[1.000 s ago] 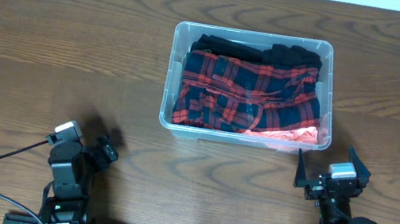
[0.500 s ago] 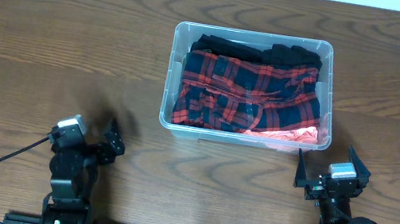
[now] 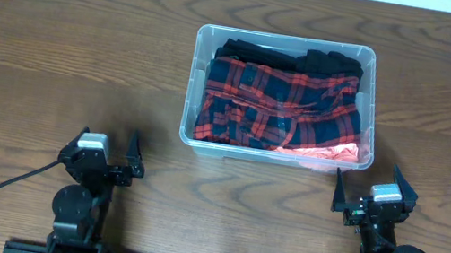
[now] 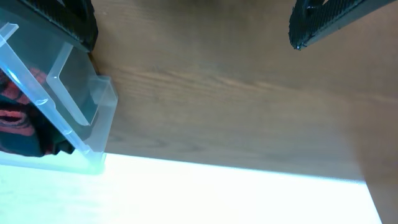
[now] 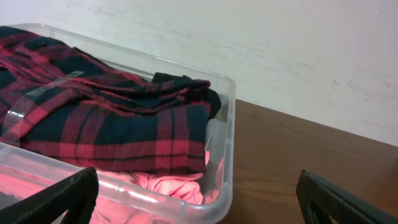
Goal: Pack container
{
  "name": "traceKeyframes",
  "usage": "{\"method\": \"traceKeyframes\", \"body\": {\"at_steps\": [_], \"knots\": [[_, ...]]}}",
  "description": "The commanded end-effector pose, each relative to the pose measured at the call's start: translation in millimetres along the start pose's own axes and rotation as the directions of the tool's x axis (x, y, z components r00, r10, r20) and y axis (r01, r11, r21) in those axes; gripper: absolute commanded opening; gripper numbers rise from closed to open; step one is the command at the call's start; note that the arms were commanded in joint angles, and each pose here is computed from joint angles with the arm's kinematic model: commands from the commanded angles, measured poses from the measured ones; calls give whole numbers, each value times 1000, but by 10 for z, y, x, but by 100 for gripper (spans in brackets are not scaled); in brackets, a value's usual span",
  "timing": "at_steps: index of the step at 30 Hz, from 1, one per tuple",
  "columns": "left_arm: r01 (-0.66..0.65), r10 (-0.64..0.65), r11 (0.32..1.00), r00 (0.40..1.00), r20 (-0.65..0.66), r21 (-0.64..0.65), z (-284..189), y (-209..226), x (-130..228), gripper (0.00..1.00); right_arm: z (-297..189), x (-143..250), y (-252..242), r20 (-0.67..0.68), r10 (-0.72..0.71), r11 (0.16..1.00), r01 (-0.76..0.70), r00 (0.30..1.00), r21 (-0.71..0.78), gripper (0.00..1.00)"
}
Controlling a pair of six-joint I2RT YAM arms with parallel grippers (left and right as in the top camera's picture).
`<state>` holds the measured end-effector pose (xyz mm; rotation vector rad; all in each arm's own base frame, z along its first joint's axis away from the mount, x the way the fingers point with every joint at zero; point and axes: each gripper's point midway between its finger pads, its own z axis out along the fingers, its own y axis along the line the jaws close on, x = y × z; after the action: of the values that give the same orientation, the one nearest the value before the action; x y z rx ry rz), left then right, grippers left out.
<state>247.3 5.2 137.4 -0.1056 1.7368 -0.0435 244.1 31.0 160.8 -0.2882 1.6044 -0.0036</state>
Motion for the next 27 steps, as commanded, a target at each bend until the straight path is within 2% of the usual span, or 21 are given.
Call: {"method": "traceKeyframes", "body": {"at_steps": [1, 7, 27], "knots": [[-109, 109, 994, 994, -19, -4, -15, 13, 85, 98, -3, 2, -6, 2, -13, 1000, 13, 1000, 1, 99], [-133, 134, 991, 991, 15, -12, -35, 19, 9, 98, -3, 2, -6, 2, -13, 1000, 13, 1000, 1, 99], [-137, 137, 991, 991, 13, -11, -33, 16, 13, 98, -3, 2, -6, 2, -13, 1000, 13, 1000, 1, 99]]}}
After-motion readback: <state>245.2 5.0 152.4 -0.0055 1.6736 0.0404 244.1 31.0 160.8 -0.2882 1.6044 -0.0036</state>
